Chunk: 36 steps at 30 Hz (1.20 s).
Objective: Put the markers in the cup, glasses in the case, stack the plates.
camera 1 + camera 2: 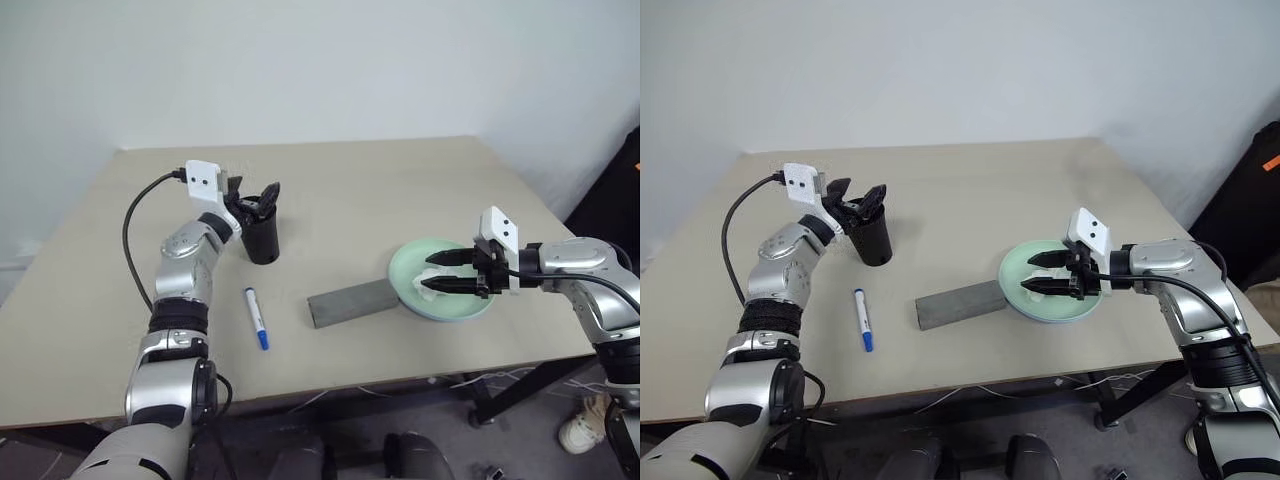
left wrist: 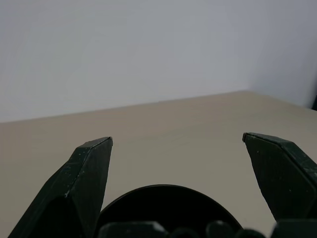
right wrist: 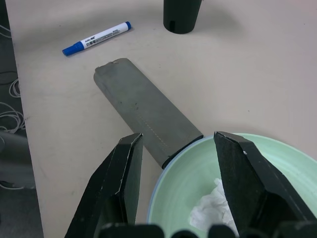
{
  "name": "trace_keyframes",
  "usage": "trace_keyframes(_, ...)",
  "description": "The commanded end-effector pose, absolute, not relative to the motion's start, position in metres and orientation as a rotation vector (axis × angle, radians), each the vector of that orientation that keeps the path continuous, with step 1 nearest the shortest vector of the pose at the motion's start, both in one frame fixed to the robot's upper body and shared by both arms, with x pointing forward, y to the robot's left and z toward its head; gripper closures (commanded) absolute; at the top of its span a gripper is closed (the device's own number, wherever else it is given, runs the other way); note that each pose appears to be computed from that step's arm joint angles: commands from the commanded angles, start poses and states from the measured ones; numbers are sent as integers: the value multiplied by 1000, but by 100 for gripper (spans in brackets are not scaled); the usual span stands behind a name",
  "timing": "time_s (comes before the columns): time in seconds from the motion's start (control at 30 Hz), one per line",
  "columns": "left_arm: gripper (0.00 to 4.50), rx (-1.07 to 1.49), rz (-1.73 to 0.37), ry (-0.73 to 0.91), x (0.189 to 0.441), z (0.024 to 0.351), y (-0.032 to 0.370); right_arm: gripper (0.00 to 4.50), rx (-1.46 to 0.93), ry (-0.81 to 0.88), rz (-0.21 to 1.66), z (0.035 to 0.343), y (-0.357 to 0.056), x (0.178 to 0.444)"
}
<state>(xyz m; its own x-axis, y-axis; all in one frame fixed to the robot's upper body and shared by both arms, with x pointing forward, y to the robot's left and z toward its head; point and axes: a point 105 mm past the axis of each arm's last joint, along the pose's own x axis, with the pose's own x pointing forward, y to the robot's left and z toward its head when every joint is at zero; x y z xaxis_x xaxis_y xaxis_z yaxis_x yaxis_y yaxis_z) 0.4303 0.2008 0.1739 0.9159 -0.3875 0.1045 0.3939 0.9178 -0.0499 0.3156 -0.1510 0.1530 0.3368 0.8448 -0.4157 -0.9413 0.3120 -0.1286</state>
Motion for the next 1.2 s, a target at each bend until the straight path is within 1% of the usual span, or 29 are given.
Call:
trace_keyframes(0.03, 2, -65, -477, -183, 414, 217, 214, 204, -405, 241, 1197, 167, -150, 316)
trace_keyframes(0.13, 2, -34, -504, -163, 398, 227, 228, 204, -403, 246, 1193, 166, -152, 314)
trace_keyframes(0.23, 2, -43, -555, -125, 371, 239, 245, 204, -398, 253, 1191, 164, -154, 313)
trace_keyframes(0.3, 2, -35, -568, -85, 358, 238, 253, 204, -396, 256, 1192, 163, -153, 313)
trace_keyframes(0.37, 2, -41, -561, -44, 348, 235, 259, 204, -394, 257, 1197, 163, -152, 313)
trace_keyframes(0.43, 2, -66, -574, 26, 335, 224, 261, 204, -394, 258, 1202, 163, -151, 314)
trace_keyframes(0.57, 2, -83, -599, 111, 317, 203, 250, 204, -396, 260, 1212, 163, -150, 314)
trace_keyframes(0.67, 2, -47, -541, 232, 312, 168, 241, 204, -395, 265, 1223, 162, -149, 314)
trace_keyframes(0.83, 2, -86, -496, 312, 312, 139, 221, 204, -395, 269, 1234, 162, -147, 313)
trace_keyframes(1.0, 2, -86, -435, 423, 313, 116, 206, 204, -398, 270, 1235, 162, -147, 314)
trace_keyframes(1.03, 2, -47, -417, 451, 313, 111, 206, 204, -398, 271, 1235, 162, -147, 314)
trace_keyframes(1.13, 2, -90, -345, 472, 319, 105, 210, 204, -398, 272, 1235, 161, -147, 313)
trace_keyframes(1.2, 2, -51, -314, 507, 321, 100, 209, 204, -398, 272, 1235, 161, -147, 313)
